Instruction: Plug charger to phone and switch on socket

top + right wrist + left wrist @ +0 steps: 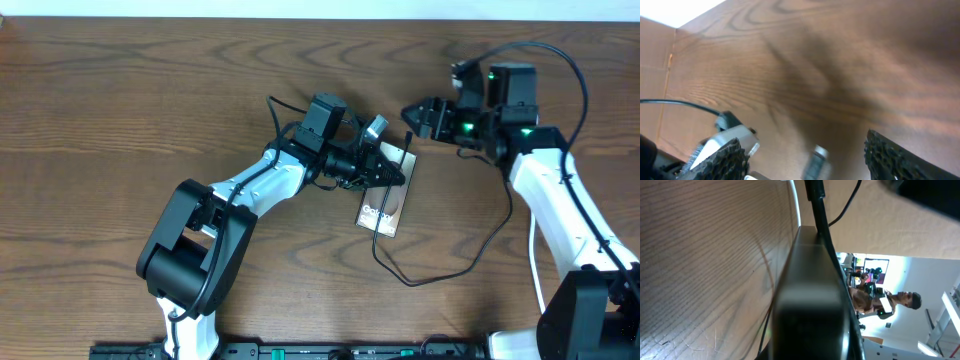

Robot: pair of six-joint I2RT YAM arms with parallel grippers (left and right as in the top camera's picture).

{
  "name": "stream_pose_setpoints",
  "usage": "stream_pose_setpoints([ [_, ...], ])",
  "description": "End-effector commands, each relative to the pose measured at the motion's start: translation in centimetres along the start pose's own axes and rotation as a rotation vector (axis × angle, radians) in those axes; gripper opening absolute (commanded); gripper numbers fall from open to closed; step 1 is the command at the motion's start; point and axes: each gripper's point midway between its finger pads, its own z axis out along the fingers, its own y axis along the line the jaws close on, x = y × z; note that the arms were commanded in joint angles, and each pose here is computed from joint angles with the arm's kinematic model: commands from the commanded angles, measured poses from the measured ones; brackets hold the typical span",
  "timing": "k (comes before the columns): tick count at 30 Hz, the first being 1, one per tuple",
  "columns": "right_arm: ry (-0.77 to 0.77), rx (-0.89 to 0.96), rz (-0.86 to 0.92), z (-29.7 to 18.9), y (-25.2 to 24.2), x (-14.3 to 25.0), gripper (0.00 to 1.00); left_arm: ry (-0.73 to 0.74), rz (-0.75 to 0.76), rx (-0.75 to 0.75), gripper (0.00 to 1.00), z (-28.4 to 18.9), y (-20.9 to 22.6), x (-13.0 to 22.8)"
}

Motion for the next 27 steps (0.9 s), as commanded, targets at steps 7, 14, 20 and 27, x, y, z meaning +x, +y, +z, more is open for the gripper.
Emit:
stream_pose_setpoints([
  [7,0.144,0.016,0.133,-1.0,-0.8,3.8,0.68,-0.005,0.080,0.042,0.07,-0.7,-2.6,-0.5],
  [14,0.166,-0.016,0.159,-0.4,-0.2,4.2,0.55,0.061,0.170,0.162,0.08,-1.0,-5.1,0.3],
  [20,0.143,-0.063,0.171,-0.3,0.7,3.4,0.44,0.099,0.213,0.218,0.08,-1.3,-6.2,0.9],
  [27,0.114,-0.101,0.158,-0.2,1.4,2.5,0.06,0.099,0.213,0.217,0.07,-1.2,-6.2,0.9],
])
